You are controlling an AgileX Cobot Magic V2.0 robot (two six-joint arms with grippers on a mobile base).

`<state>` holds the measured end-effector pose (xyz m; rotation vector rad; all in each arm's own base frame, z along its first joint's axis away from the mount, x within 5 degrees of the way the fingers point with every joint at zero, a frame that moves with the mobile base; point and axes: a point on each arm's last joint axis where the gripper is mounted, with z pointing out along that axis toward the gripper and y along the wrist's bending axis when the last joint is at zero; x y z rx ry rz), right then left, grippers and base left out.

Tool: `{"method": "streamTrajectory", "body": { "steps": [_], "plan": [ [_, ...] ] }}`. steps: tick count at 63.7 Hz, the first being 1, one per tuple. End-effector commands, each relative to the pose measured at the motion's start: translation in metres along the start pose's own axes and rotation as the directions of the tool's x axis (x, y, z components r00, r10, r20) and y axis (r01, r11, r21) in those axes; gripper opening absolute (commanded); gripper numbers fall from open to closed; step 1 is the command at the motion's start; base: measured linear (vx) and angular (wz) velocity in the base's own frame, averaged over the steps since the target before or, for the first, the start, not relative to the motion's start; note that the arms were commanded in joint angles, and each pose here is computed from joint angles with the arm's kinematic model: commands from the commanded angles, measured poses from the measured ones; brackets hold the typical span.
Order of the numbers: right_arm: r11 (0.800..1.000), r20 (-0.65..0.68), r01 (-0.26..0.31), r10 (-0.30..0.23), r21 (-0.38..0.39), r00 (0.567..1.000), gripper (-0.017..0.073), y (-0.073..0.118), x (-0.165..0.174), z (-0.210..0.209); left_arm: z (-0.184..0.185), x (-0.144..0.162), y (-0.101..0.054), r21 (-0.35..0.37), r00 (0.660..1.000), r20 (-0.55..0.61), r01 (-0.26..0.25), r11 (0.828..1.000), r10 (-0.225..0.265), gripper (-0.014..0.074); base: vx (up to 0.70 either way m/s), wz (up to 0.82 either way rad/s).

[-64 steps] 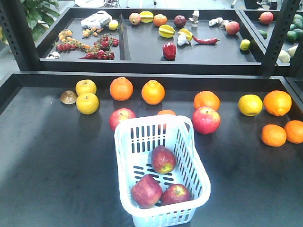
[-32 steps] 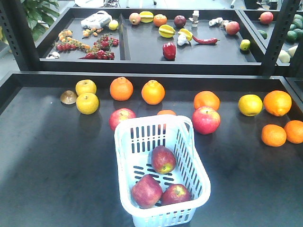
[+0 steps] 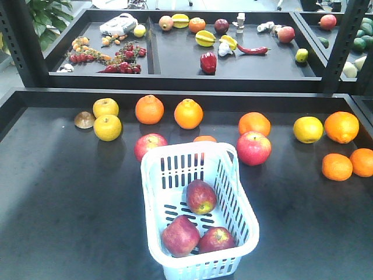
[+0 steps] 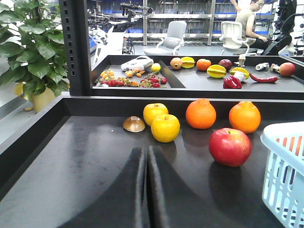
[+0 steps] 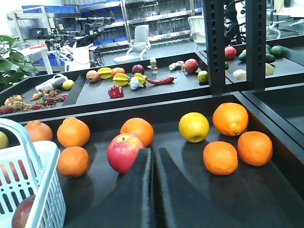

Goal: Pick three apples into basket with both arms

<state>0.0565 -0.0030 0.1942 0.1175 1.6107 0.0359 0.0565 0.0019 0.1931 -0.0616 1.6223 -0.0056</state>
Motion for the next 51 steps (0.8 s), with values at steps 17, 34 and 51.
{"method": "streamTrajectory", "body": {
  "steps": [17, 34, 51],
  "plan": [
    [1.000, 0.075, 0.016, -0.016, -0.004, 0.997, -0.0005, 0.0002, -0.0029, -0.0004, -0.0030, -0.0161, -0.0005, 0.002, 0.993, 0.116, -0.001, 1.000, 0.001, -0.0006, 0.00, 0.00],
    [1.000, 0.075, 0.016, -0.016, -0.004, 0.997, -0.0005, 0.0002, -0.0029, -0.0004, -0.0030, -0.0161, -0.0005, 0.002, 0.993, 0.116, -0.001, 1.000, 0.001, -0.0006, 0.00, 0.00],
    [1.000, 0.075, 0.016, -0.016, -0.004, 0.997, -0.0005, 0.0002, -0.0029, -0.0004, -0.0030, -0.0161, -0.0005, 0.002, 0.993, 0.116, -0.001, 1.000, 0.001, -0.0006, 0.00, 0.00]
  ]
}}
